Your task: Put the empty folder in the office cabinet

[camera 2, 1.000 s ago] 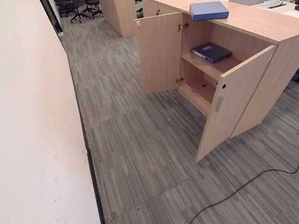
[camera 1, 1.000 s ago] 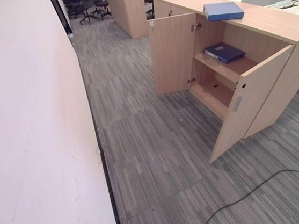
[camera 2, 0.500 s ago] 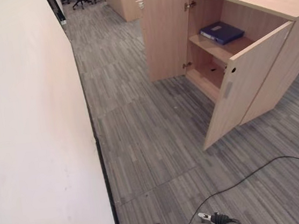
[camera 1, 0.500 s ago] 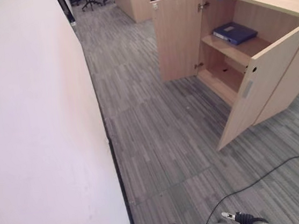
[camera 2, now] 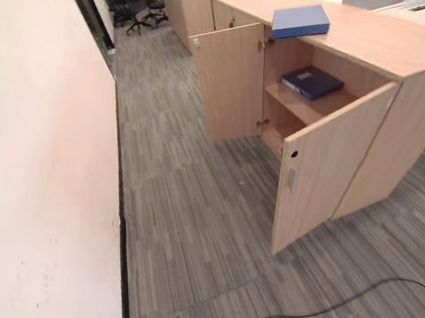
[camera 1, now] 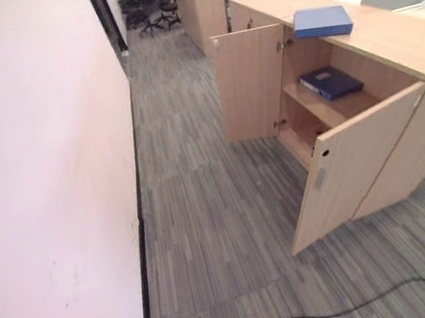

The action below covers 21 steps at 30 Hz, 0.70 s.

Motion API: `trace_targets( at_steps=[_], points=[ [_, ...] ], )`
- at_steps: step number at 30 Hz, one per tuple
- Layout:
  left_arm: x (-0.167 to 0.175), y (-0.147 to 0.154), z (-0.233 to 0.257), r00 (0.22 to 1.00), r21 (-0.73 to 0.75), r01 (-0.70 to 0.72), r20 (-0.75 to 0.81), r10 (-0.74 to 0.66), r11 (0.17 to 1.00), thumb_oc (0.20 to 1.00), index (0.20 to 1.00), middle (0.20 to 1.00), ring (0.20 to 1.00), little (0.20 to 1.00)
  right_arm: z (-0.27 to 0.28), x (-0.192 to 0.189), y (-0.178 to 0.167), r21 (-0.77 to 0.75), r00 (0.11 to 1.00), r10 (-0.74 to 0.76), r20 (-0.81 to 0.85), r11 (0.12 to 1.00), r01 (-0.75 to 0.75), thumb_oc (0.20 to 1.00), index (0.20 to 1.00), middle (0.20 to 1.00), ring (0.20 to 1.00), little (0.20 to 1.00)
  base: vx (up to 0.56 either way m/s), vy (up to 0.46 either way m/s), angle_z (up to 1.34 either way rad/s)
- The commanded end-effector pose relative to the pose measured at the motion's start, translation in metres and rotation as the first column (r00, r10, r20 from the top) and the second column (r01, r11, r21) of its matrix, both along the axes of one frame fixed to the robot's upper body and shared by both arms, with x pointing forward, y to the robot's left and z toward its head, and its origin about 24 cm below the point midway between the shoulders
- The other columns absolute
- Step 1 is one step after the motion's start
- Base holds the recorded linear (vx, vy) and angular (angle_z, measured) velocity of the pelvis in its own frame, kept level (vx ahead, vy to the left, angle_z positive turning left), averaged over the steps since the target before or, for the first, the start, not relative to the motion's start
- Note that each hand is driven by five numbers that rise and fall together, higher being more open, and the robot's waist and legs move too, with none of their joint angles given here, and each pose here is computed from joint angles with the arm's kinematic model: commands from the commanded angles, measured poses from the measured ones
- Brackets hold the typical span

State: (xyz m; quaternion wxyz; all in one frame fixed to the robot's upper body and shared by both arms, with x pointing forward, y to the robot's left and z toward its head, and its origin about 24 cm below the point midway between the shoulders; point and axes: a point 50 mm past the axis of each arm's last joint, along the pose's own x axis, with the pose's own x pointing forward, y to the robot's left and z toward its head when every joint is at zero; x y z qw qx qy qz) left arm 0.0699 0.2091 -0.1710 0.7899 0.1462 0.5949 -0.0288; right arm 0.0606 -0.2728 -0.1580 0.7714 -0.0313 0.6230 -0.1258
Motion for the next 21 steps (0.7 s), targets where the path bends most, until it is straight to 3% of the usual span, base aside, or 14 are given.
trace_targets(
  at_steps=[1, 8, 21],
  points=[
    [0.017, 0.016, 0.006, 0.995, 0.033, -0.08, 0.062, 0.078, 0.996, 1.0, 1.0, 1.0, 1.0, 1.0, -0.002, -0.004, 0.004, 0.012, 1.0, 0.017, -0.014, 1.0, -0.016, 1.0, 1.0, 1.0, 1.0, 1.0, 0.19, -0.196, 0.08],
    [0.021, 0.019, 0.009, 0.983, 0.027, -0.146, 0.114, 0.142, 0.989, 1.0, 1.0, 1.0, 1.0, 1.0, 0.003, -0.006, -0.01, -0.041, 0.999, 0.017, -0.037, 0.999, -0.019, 1.0, 1.0, 1.0, 1.0, 1.0, 0.21, -0.056, -0.44],
    [-0.003, 0.018, 0.003, 0.971, 0.03, -0.235, 0.054, 0.233, 0.971, 1.0, 1.0, 1.0, 1.0, 1.0, 0.0, -0.025, -0.008, -0.041, 0.995, 0.024, -0.099, 0.999, -0.028, 1.0, 1.0, 1.0, 1.0, 1.0, 0.33, 0.163, -0.17]
  ],
)
